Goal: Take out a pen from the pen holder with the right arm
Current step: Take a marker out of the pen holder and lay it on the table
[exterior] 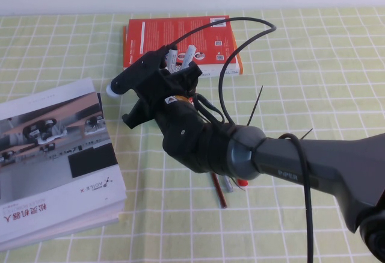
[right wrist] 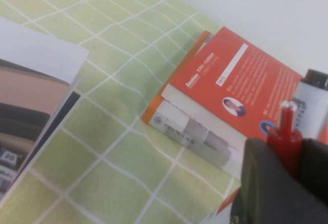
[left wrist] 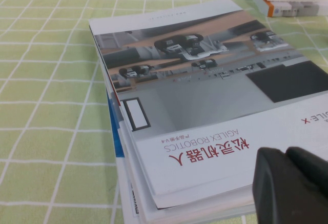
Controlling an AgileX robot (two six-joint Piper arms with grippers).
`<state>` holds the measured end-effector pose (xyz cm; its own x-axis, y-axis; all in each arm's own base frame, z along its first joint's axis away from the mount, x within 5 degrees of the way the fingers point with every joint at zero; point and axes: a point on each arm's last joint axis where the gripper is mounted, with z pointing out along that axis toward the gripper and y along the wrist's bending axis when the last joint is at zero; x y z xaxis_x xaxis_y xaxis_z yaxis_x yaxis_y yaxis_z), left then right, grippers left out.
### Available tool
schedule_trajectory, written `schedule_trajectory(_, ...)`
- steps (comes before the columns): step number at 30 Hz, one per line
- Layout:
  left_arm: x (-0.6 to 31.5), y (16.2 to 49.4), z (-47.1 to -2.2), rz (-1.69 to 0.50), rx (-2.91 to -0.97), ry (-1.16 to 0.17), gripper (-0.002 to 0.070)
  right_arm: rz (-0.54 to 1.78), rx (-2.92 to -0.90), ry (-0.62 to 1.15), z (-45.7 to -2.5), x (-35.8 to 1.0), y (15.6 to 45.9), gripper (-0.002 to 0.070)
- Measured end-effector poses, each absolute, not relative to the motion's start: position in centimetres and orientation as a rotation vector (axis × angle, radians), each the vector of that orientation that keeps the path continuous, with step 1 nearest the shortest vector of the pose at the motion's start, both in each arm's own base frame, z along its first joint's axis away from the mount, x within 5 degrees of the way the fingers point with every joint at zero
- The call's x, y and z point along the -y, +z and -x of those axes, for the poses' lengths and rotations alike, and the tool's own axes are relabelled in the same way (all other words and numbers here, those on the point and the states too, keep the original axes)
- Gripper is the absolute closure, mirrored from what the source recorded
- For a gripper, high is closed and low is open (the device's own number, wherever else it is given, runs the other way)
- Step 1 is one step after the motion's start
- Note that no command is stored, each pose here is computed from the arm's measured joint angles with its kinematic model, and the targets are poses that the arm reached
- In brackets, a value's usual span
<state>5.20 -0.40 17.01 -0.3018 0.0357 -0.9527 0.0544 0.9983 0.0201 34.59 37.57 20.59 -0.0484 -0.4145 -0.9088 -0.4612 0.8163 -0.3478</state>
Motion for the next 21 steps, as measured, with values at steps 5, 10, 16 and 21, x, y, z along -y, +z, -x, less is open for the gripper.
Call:
schedule_trajectory(5, 0.4, 17.0, -5.2, -0.065, -1.878, -0.018, 0.068, 0.695, -1.664, 0.044, -34.6, -37.6, 20.6, 0.0605)
schedule_trajectory(10, 0.4, 17.0, -5.2, -0.065, -1.878, -0.018, 0.068, 0.695, -1.664, 0.042, -34.6, -37.5, 20.7, 0.0605)
schedule_trajectory(16, 0.4, 17.0, -5.2, -0.065, -1.878, -0.018, 0.068, 0.674, -1.656, 0.056, -34.2, -37.3, 22.6, 0.0607)
schedule_trajectory(21, 0.4, 17.0, -5.2, -0.065, -1.878, -0.018, 0.068, 0.65, -1.641, 0.075, -33.8, -36.8, 24.9, 0.0608)
